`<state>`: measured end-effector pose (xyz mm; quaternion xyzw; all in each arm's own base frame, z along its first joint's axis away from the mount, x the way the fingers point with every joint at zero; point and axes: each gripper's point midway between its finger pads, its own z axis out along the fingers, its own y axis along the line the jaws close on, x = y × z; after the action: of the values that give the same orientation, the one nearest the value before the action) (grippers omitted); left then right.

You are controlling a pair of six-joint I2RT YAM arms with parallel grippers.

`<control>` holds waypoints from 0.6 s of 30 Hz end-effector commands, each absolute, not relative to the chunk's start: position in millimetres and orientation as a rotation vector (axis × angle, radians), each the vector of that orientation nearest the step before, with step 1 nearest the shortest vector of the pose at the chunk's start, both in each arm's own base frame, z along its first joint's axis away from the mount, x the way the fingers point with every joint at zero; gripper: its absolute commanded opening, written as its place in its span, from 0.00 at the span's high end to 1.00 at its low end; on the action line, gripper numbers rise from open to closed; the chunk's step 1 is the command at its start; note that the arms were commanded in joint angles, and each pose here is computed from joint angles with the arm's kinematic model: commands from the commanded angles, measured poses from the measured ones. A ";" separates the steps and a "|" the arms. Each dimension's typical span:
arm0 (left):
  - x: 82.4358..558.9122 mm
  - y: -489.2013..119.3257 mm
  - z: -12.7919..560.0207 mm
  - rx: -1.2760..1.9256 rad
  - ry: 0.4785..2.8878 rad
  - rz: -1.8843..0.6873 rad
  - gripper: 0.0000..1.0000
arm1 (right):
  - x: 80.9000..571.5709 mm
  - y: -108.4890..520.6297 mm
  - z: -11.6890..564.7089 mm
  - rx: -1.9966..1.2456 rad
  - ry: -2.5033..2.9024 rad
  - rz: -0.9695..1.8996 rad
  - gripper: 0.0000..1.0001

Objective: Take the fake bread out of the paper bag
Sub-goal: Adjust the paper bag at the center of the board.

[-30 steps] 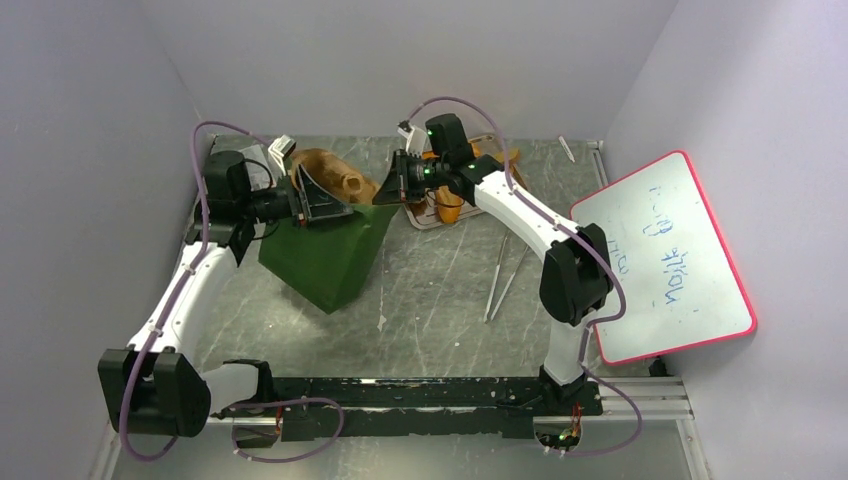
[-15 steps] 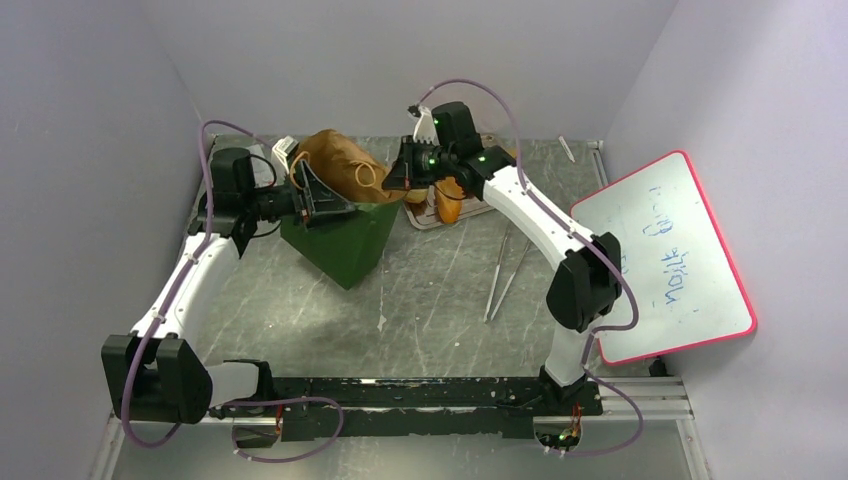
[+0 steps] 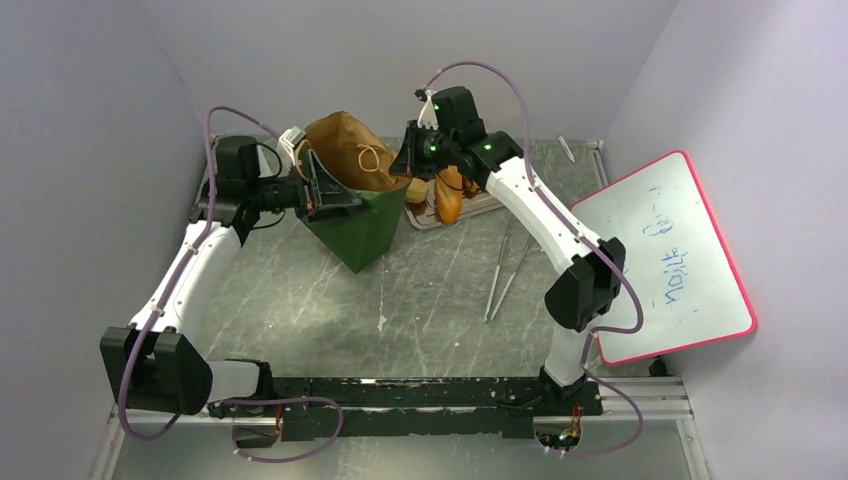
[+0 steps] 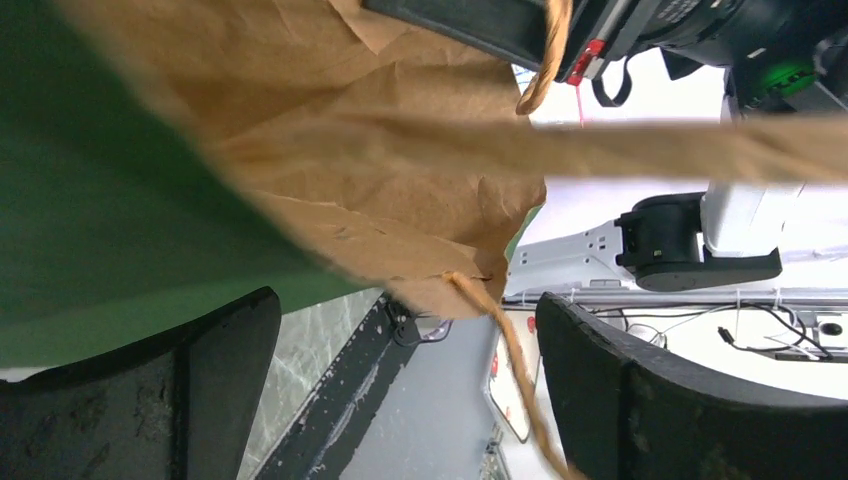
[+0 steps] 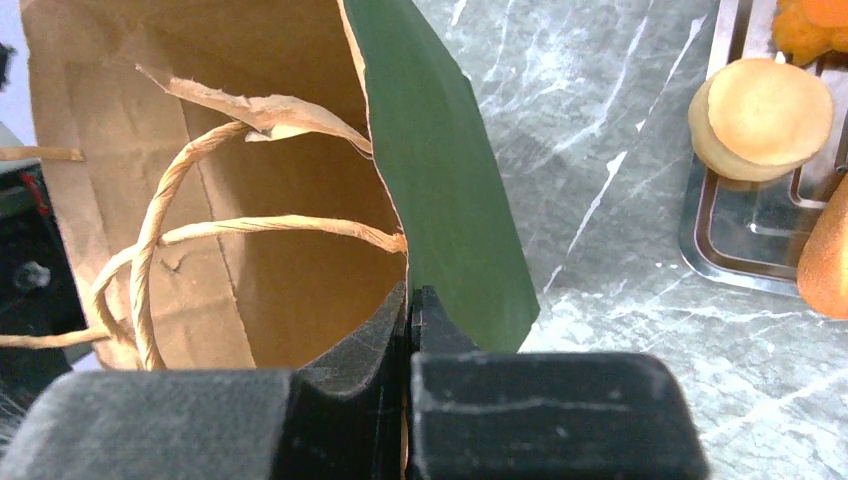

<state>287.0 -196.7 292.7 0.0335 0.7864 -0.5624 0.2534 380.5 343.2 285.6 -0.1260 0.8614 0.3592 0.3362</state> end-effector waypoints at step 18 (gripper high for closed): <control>315.9 -184.3 293.6 -0.142 2.133 -1.246 0.01 | 395.3 349.3 293.0 -0.175 2.256 0.882 1.00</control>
<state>301.1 -199.9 270.0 -0.0125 0.8283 -0.4975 0.2576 396.0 349.2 278.0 -0.0777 0.8792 0.3321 0.3326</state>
